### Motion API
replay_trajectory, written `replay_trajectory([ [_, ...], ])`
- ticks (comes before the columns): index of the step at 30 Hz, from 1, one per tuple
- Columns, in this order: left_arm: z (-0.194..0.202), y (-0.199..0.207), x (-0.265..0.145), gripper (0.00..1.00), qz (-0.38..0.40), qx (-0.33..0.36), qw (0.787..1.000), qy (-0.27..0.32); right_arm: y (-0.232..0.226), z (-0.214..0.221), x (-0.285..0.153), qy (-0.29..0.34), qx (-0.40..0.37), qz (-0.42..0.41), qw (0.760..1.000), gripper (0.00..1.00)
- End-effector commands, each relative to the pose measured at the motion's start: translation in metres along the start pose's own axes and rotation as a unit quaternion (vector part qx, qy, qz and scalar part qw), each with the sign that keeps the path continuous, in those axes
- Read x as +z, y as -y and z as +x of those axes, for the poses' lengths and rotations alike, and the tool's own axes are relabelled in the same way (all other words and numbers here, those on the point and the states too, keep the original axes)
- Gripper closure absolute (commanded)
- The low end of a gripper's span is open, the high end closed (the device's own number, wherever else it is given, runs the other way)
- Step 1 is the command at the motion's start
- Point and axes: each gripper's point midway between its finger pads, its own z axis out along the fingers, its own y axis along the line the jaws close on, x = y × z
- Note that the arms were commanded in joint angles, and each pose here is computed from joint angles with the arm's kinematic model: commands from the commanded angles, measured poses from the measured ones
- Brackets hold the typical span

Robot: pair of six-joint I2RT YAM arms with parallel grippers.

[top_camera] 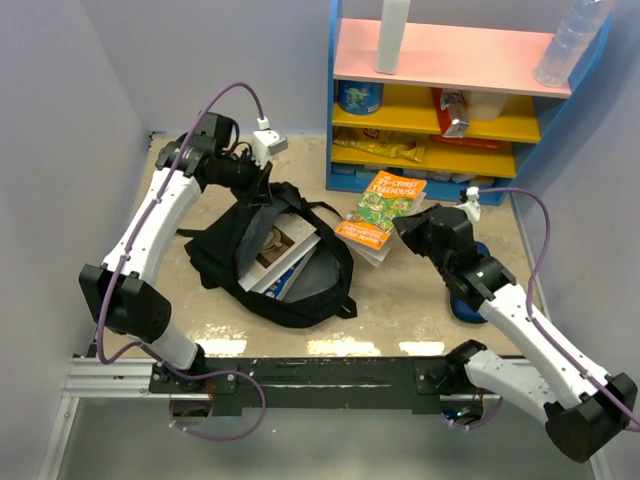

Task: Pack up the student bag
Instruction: Pick up the book from the center of the board, then place the book in the student bag.

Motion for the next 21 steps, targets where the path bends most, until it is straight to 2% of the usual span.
replay_trajectory([
  [1,-0.028,0.006,0.002,1.00,-0.010,0.021,0.999,0.035,-0.074,-0.034,-0.038,0.015,0.035,-0.119,0.992,1.00],
  [3,-0.029,0.009,0.009,1.00,-0.013,0.025,0.999,0.033,-0.085,-0.032,-0.044,0.004,0.048,-0.139,0.989,1.00],
  [6,-0.037,0.018,0.019,1.00,-0.008,0.030,0.999,0.037,-0.097,-0.005,-0.048,-0.039,0.048,-0.155,0.986,1.00],
  [12,-0.051,0.025,0.027,1.00,-0.003,0.034,0.998,0.043,-0.108,0.040,-0.043,-0.078,0.055,-0.161,0.982,1.00],
  [21,-0.065,0.031,0.021,1.00,-0.004,0.040,0.998,0.057,-0.142,0.089,-0.033,-0.108,0.050,-0.170,0.978,1.00],
])
